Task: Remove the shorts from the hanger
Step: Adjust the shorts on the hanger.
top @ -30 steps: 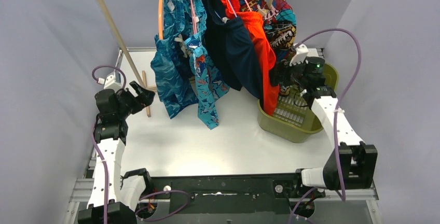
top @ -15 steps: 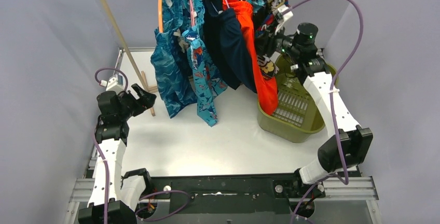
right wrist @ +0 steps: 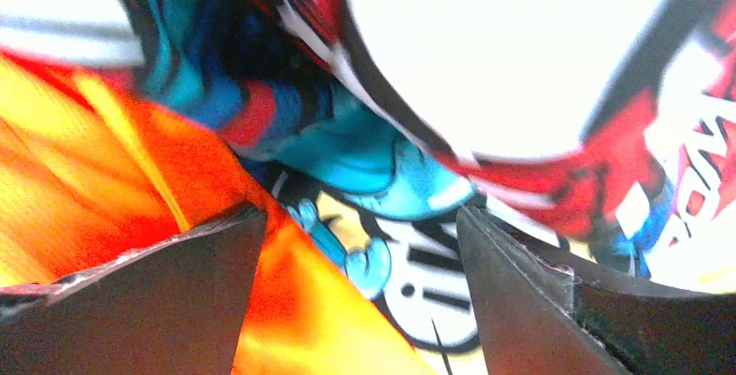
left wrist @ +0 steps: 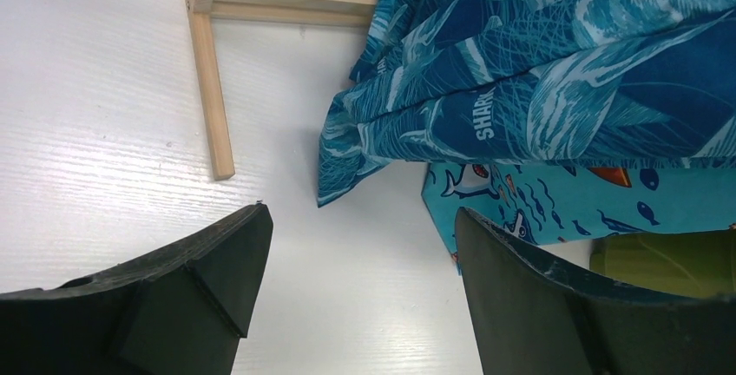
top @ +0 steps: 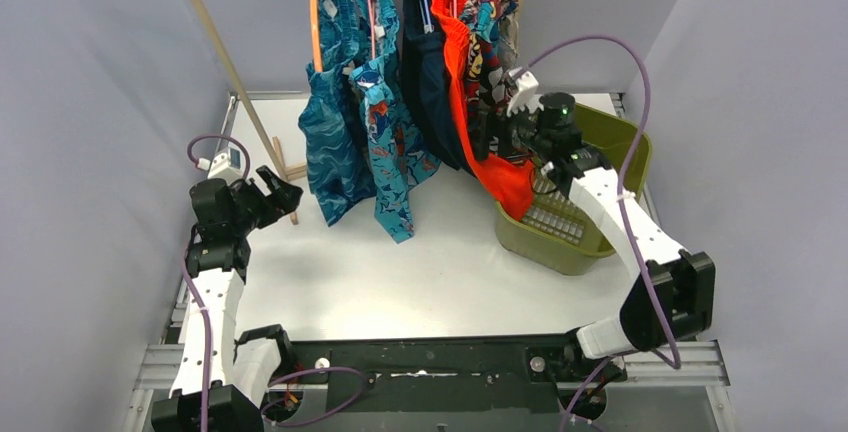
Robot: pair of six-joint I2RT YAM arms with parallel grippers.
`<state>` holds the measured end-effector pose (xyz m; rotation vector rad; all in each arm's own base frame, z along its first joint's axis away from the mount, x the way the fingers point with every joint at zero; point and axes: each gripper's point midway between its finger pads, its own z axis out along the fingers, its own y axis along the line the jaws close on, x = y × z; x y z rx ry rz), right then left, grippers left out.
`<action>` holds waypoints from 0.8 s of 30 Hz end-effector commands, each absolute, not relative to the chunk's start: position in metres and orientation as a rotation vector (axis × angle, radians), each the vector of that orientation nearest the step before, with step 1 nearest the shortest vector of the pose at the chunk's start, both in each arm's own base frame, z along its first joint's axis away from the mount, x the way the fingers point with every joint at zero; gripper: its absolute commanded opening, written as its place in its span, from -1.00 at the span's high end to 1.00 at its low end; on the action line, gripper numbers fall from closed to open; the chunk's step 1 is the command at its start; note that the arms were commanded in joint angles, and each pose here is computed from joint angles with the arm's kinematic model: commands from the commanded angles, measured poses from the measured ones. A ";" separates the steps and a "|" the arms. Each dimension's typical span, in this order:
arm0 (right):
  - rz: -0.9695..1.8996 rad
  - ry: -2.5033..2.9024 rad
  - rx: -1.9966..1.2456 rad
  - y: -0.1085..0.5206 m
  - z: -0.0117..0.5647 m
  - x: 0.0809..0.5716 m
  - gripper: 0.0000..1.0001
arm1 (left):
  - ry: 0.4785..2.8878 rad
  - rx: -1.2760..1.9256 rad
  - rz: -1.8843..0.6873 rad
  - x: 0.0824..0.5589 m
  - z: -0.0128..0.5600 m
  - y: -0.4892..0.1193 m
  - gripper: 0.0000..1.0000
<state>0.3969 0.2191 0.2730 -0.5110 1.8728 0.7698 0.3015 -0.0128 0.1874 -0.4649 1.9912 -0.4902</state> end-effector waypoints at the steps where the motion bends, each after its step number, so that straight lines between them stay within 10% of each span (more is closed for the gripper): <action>1: 0.573 1.753 -0.475 0.184 0.307 0.386 -0.70 | 1.946 -0.410 -0.482 0.308 0.196 -0.013 -0.55; 19: 0.532 1.984 -0.602 0.175 0.210 0.327 -0.98 | 1.947 -0.406 -0.490 0.310 0.195 -0.014 -0.54; 24: 0.427 1.945 -0.601 0.177 0.209 0.356 -0.52 | 1.964 -0.405 -0.483 0.308 0.192 -0.014 -0.55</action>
